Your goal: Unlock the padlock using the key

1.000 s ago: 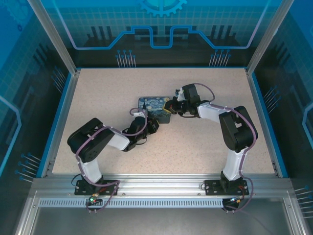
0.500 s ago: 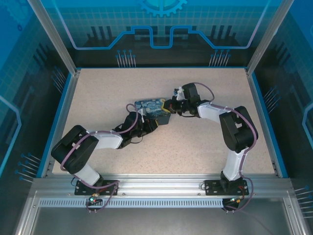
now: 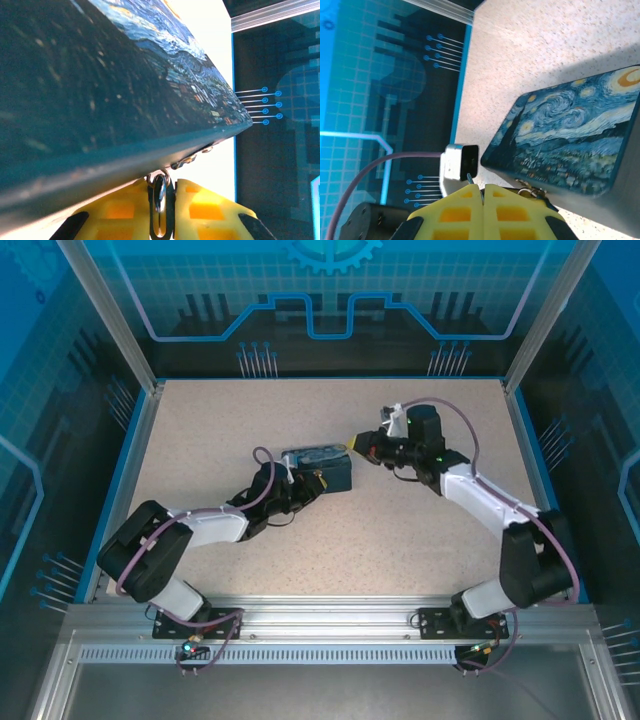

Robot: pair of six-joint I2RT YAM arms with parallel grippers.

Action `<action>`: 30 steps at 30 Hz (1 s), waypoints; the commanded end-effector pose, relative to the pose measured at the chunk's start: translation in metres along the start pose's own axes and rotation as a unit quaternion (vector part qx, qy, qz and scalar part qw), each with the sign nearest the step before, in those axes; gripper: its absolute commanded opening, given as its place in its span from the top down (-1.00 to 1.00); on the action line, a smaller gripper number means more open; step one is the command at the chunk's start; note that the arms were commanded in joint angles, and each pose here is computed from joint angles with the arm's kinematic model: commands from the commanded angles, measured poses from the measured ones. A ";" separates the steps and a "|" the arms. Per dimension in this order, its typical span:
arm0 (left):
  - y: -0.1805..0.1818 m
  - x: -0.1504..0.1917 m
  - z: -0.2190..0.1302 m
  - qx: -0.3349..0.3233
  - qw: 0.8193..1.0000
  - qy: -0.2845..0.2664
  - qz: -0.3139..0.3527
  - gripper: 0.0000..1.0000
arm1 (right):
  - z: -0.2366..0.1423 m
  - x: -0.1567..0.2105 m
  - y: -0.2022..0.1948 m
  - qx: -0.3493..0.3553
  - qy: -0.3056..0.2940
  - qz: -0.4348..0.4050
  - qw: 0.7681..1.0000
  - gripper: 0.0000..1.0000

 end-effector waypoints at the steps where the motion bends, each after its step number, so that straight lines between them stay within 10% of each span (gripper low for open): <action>1: -0.035 -0.011 -0.005 0.078 0.997 -0.011 -0.007 1.00 | -0.013 0.029 -0.012 0.011 0.007 0.020 1.000 1.00; 30: -0.052 -0.020 -0.003 0.171 0.981 0.015 -0.094 1.00 | 0.017 0.084 -0.041 -0.030 -0.026 0.129 0.991 1.00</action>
Point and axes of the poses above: each hand's point on the last joint's axis, 136 mm out from that joint toward the fingers, its own z axis out along the fingers, its own y axis along the line the jaws close on, x = y × z, the point moved 10 cm from there along -z, back along the fingers, and after that the axes turned 7 degrees about -z, right-handed, at the moved point
